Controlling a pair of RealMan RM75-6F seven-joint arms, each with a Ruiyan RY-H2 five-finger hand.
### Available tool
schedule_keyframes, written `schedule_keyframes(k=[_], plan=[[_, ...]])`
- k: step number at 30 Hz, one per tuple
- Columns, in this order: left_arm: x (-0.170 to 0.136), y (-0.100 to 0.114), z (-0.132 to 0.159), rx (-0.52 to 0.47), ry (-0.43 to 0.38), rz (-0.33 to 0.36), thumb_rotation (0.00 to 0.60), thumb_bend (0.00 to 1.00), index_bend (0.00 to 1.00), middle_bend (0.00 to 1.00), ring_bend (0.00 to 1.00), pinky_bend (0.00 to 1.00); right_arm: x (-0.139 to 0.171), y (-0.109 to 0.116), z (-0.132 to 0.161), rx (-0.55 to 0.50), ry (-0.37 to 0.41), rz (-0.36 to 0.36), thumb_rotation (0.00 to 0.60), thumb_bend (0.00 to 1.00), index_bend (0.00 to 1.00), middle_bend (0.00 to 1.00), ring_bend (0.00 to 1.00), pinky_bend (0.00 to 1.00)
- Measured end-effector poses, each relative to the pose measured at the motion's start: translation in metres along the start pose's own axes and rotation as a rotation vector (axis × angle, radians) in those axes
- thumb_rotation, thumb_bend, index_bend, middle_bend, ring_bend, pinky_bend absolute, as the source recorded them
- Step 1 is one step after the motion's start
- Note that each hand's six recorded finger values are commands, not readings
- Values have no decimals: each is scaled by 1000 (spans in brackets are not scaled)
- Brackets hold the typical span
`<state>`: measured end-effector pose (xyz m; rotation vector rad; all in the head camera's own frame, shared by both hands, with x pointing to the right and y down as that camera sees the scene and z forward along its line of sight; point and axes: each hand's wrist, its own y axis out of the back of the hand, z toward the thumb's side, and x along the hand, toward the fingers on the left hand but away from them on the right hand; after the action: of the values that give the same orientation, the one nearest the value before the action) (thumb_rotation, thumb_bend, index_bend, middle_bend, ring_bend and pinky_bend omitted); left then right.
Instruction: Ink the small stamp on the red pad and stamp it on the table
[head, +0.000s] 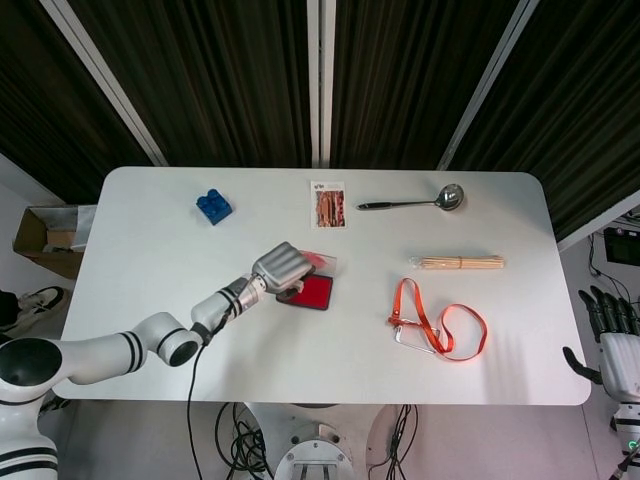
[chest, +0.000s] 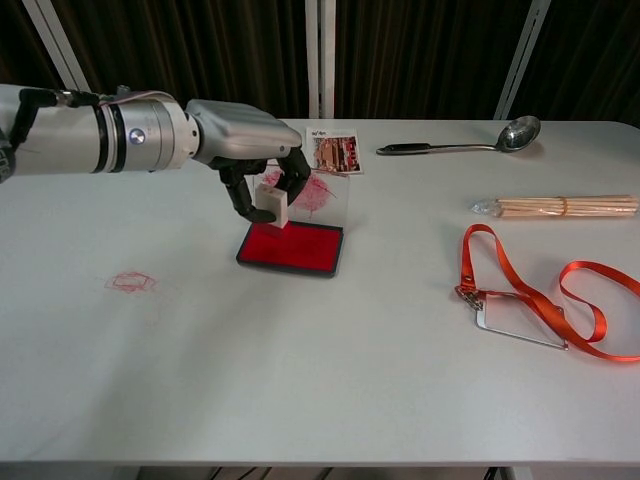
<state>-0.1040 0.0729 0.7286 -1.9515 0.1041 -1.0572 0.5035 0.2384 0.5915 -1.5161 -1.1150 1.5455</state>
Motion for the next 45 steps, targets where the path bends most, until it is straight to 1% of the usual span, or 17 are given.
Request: schedule_keyframes(k=[4,6,13,27,40,45], plan=[[5,4,3,-22,6,25,600,412,633,578,966,1000,0,0,-2,0,-4,2,600,184,0,0,0,0],[7,2,4,-32,10,33,600,412,633,578,966,1000,1,0,-3,1,-7,2,600,184,0,0,0,0],[15,-11,5,-57,19,20,600,413,633,577,966,1000,2,-1,-4,1,-12,5,600,185,0,0,0,0],[20,-25,10,-71,12,39,600,414,633,577,972,1000,2,-2,-4,7,-14,10,600,189,0,0,0,0],[23,-39,4,-87,22,21,600,415,632,577,973,1000,0,-1,-4,10,-15,11,600,189,0,0,0,0],[22,-40,3,-86,22,22,600,415,632,577,973,1000,0,0,-5,11,-17,12,600,189,0,0,0,0]])
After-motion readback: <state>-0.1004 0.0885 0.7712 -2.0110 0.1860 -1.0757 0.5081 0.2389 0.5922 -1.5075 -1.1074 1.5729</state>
